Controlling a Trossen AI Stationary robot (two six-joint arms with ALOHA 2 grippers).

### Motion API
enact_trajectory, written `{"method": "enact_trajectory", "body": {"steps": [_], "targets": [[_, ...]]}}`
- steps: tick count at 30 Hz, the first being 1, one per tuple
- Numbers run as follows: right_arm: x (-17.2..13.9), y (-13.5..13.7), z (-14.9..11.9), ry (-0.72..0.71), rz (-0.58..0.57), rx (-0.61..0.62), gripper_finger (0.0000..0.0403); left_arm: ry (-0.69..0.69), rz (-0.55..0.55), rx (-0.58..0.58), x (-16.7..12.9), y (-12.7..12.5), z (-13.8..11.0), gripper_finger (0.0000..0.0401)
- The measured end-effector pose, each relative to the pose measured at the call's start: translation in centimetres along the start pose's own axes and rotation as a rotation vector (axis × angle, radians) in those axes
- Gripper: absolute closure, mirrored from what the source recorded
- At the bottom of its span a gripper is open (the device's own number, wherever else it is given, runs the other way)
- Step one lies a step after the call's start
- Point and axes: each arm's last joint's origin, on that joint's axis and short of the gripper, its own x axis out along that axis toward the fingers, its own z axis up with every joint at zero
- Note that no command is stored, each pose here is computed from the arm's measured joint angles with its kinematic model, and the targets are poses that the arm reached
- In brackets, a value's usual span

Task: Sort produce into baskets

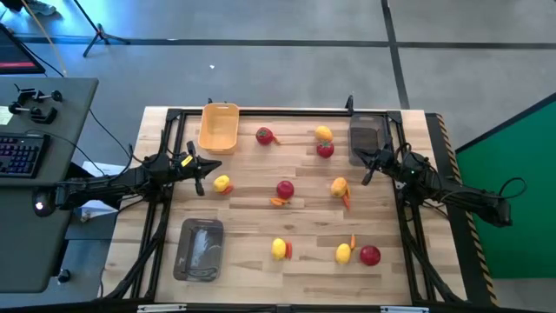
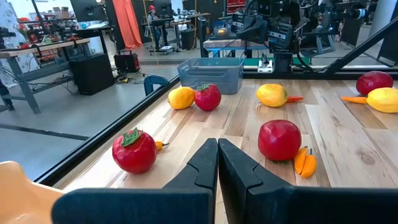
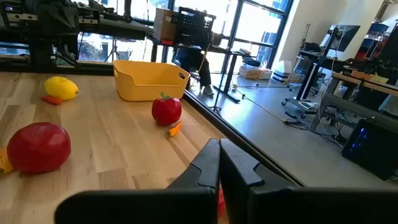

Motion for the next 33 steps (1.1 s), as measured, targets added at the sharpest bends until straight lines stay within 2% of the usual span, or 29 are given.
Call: {"method": "enact_trajectory", "body": {"steps": [10, 14, 18, 22, 27, 33], "targets": [[0.0, 0.0, 0.0, 0.000, 0.000, 0.000, 0.0402, -0.028, 0.002, -0.014, 0.0, 0.0, 0.3, 0.0401], [0.0, 0.0, 0.0, 0.000, 0.001, 0.000, 0.0402, -0.083, 0.003, -0.045, 0.0, 0.1, 0.8, 0.0401], [0.0, 0.0, 0.0, 0.000, 0.000, 0.000, 0.0402, -0.089, -0.046, -0.117, 0.0, 0.0, 1.9, 0.0401], [0.0, 0.0, 0.0, 0.000, 0.000, 0.000, 0.0402, 0.005, -0.044, -0.163, 0.5, -0.1, 2.5, 0.0401], [0.0, 0.0, 0.0, 0.000, 0.000, 0.000, 0.0402, 0.147, -0.053, -0.161, 1.6, -0.4, 4.0, 0.0401], [0.0, 0.0, 0.0, 0.000, 0.000, 0.000, 0.0402, 0.317, -0.064, -0.171, 3.2, -0.7, 6.6, 0.0391]]}}
